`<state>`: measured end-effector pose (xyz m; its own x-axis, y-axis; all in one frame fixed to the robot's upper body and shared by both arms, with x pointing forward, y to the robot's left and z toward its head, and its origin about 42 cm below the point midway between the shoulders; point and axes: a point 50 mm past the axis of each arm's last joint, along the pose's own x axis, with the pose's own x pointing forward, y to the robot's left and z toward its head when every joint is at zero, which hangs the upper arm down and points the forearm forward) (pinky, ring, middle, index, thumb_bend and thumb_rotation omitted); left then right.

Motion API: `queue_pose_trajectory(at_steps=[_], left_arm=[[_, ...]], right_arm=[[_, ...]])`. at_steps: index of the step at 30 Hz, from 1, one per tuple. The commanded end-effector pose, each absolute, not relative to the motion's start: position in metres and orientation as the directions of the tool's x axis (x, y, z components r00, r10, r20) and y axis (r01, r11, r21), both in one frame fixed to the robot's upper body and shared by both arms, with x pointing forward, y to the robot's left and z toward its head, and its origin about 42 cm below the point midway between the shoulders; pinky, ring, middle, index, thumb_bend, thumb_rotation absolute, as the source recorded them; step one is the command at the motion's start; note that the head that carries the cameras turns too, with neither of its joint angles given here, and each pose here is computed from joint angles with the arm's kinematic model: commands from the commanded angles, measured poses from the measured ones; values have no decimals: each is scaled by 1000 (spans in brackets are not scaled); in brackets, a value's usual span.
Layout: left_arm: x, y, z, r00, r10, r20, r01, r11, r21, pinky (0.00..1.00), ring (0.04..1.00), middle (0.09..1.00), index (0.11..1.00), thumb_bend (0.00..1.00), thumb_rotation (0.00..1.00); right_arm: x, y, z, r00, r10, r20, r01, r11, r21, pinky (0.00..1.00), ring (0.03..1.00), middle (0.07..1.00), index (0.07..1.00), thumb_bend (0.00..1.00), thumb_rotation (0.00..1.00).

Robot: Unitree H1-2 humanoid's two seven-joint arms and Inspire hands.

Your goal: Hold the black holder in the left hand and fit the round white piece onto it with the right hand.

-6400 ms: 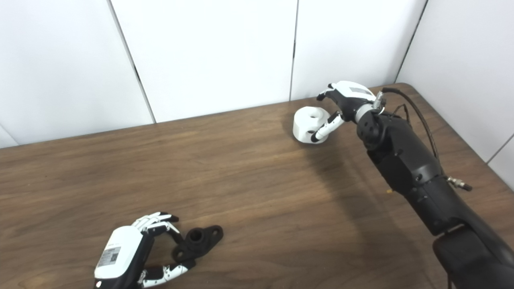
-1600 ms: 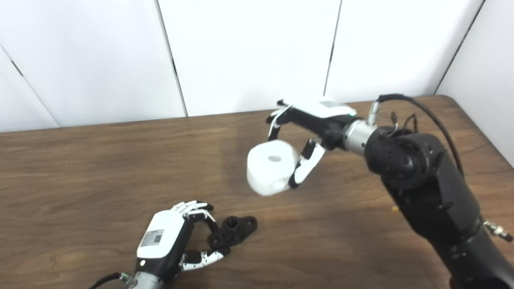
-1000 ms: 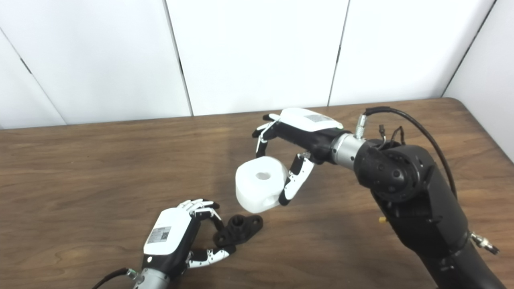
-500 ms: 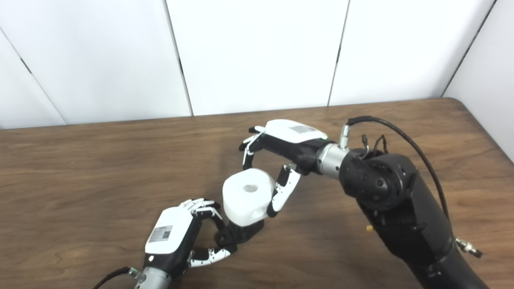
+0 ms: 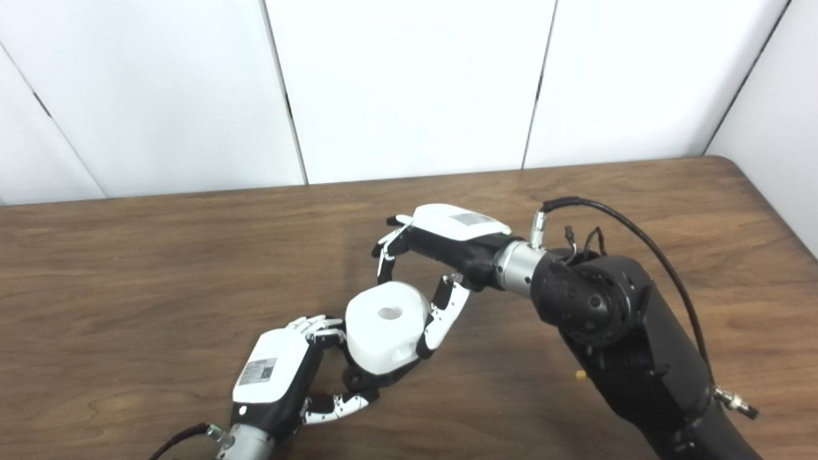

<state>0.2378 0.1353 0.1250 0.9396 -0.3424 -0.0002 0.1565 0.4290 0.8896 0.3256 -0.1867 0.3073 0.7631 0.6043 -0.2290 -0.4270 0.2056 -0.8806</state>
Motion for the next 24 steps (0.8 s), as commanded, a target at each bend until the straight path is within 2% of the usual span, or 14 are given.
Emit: queue_pose_trajectory(at_steps=[1, 24], left_arm=[[231, 132, 109, 927, -361, -105, 249, 379, 891, 855, 842, 783, 489, 519, 50], [231, 124, 111, 926, -359, -117, 262, 387, 884, 859, 849, 788, 488, 519, 51]], right_arm=[[328, -185, 319, 779, 604, -168, -374, 233, -898, 992, 995, 858, 482, 525, 139], [334, -185, 312, 789, 596, -149, -345, 230, -910, 1000, 999, 866, 482, 525, 139]])
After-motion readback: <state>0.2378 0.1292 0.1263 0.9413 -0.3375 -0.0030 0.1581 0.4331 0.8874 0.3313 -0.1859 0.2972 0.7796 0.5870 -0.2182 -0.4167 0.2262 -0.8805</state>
